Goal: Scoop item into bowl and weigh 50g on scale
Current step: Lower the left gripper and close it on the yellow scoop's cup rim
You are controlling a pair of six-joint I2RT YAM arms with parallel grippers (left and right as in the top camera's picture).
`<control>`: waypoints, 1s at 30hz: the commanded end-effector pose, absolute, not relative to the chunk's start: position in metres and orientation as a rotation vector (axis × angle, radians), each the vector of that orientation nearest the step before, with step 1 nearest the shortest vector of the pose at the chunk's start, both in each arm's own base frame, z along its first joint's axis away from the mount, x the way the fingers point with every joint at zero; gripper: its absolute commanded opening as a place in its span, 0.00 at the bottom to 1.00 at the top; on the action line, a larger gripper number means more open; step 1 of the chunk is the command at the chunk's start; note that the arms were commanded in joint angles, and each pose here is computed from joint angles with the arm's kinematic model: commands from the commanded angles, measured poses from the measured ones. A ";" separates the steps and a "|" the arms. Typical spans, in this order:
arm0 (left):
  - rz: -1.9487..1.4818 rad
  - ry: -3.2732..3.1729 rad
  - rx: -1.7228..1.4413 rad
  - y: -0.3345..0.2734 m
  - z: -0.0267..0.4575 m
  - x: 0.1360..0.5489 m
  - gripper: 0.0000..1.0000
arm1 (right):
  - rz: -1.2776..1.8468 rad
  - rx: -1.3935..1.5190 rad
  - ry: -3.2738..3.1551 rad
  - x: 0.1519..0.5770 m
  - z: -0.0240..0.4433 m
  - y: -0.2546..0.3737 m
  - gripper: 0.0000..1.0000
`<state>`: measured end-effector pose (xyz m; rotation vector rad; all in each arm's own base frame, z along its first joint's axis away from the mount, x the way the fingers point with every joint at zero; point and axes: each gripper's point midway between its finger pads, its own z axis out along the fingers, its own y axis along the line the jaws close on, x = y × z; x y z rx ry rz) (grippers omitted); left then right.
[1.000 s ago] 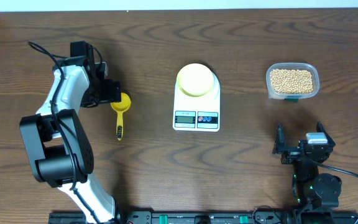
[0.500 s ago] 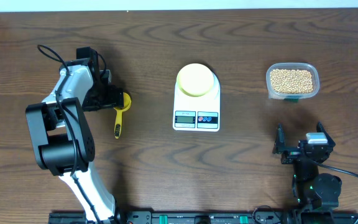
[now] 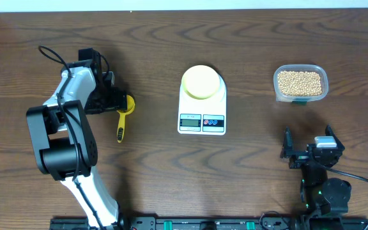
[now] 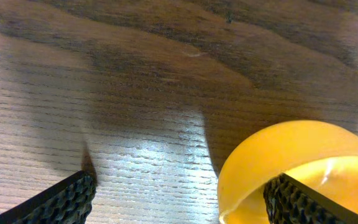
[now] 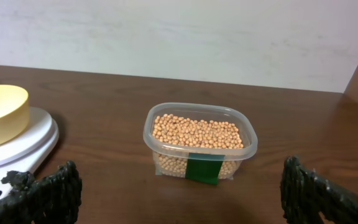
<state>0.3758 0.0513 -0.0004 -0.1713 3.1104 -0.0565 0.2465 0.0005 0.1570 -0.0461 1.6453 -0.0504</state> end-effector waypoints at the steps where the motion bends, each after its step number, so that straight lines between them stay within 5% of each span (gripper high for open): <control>1: -0.030 3.106 -0.154 0.056 0.002 0.379 0.89 | -0.068 -0.044 1.646 0.246 0.156 -0.002 0.99; 20: -0.030 3.106 -0.154 0.055 0.002 0.379 0.89 | -0.068 -0.044 1.646 0.246 0.156 -0.002 0.99; 30: -0.030 3.106 -0.154 0.055 0.002 0.379 0.61 | -0.068 -0.044 1.646 0.246 0.156 -0.002 0.99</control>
